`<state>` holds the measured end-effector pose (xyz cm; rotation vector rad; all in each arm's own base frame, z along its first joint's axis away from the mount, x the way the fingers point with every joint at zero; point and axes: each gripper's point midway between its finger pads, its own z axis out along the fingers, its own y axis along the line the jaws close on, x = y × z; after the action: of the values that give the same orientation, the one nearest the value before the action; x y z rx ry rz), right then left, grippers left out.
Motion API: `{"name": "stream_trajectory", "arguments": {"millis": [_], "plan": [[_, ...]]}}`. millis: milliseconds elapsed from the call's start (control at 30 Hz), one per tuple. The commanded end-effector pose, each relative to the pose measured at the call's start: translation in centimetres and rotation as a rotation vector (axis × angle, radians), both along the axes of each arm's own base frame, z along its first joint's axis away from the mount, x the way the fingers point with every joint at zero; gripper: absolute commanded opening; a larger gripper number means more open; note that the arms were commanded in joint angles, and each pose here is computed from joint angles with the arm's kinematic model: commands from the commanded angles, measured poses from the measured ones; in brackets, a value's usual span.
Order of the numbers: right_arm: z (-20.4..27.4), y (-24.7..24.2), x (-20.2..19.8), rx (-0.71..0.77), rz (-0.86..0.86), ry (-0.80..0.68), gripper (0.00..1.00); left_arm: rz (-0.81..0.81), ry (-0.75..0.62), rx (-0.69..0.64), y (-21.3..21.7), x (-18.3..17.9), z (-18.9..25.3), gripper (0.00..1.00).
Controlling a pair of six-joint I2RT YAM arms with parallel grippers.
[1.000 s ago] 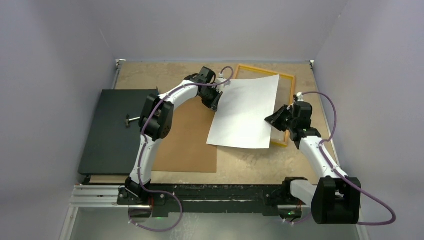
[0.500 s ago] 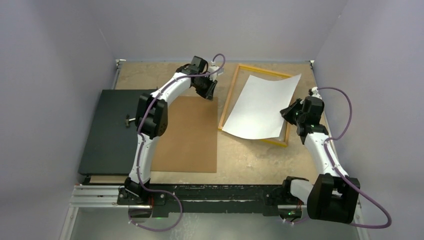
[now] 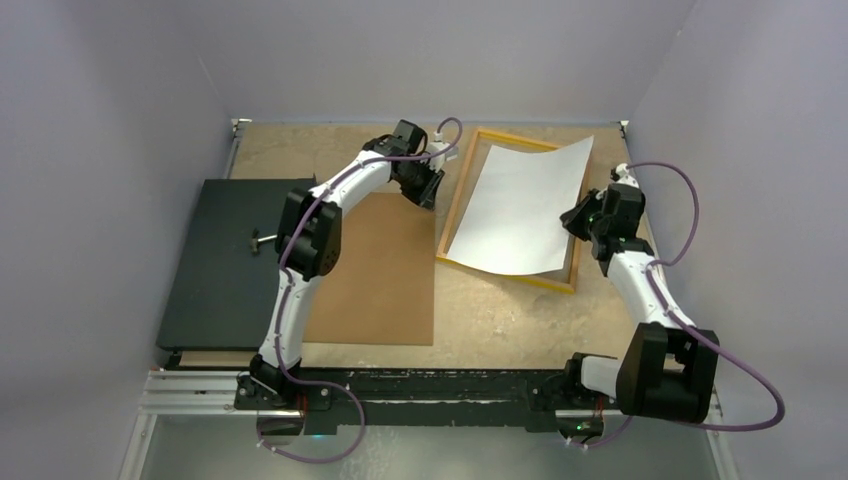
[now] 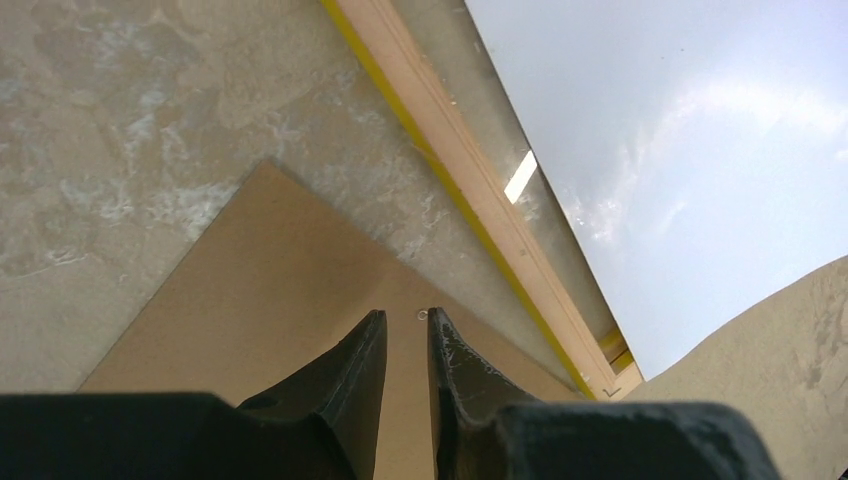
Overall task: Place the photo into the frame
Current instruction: Adjust the photo in the photo frame.
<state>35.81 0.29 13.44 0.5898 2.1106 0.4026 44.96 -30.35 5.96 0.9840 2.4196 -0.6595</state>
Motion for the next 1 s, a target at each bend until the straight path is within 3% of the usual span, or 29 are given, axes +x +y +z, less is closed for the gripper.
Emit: {"name": "stream_trajectory", "arguments": {"millis": [0, 967], "plan": [[2.5, -0.8, 2.0, -0.062, 0.01, -0.097, 0.0, -0.016, -0.016, -0.049, -1.3, -0.3, 1.6, 0.2], [-0.3, 0.0, 4.7, -0.076, 0.107, -0.081, 0.0, -0.04, 0.005, -0.055, -2.3, -1.4, 0.7, 0.17]]}}
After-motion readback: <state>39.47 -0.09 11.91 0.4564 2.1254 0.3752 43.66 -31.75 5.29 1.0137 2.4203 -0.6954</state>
